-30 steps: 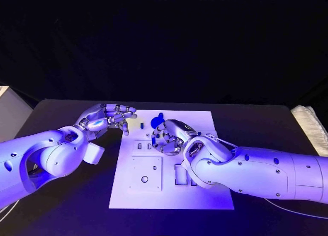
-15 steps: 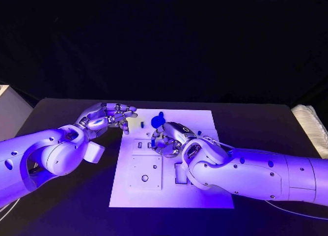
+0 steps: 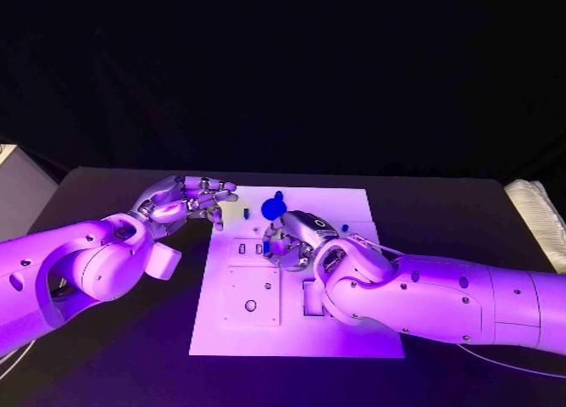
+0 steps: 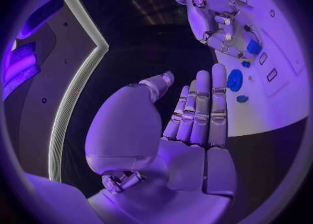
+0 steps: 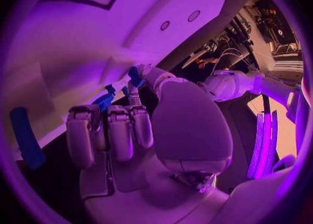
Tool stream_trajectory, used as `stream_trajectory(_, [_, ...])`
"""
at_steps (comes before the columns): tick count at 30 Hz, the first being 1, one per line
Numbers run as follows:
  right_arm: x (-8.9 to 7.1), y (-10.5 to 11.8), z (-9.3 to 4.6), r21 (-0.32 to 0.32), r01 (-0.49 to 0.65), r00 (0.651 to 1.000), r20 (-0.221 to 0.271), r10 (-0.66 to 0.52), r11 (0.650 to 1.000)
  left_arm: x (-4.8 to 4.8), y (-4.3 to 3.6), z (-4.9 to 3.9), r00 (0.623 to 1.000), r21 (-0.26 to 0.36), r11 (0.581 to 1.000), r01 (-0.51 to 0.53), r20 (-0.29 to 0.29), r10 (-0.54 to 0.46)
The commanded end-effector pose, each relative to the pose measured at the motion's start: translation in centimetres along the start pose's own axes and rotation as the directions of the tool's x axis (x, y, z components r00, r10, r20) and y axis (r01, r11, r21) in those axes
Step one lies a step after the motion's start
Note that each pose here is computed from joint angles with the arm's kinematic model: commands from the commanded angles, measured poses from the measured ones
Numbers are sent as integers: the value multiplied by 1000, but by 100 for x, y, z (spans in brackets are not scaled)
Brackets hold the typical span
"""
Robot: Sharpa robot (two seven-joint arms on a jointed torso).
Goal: Assemble the parts on the task board
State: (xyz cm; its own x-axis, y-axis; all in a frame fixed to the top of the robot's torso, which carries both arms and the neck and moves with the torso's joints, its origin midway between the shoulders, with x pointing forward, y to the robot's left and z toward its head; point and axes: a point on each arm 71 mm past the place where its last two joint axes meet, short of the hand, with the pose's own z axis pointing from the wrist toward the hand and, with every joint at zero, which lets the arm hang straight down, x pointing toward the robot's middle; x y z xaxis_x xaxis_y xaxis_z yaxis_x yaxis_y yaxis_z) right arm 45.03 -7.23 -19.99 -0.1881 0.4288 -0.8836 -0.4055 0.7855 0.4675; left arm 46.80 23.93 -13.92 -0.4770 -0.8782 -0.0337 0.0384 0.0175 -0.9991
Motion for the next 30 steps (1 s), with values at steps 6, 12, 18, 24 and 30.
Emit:
stream_trajectory(6, [20, -20, 12, 1, 20, 1000, -10, -20, 1000, 14, -6, 2, 1000, 5, 1000, -4, -13, 4])
stream_trajectory(12, [21, -30, 19, 3, 23, 1000, -10, -22, 1000, 16, -6, 3, 1000, 4, 1000, -4, -14, 4])
stream_trajectory(18, [21, -32, 20, 0, 23, 1000, -9, -23, 1000, 13, -5, 3, 1000, 4, 1000, -4, -14, 4])
stream_trajectory(24, [22, -29, 18, -5, 22, 1000, -9, -22, 1000, 12, -3, 3, 1000, 2, 1000, -4, -16, 4])
stream_trajectory(30, [24, -23, 15, -10, 23, 1000, -11, -23, 1000, 12, -2, 3, 1000, 1, 1000, -4, -18, 4])
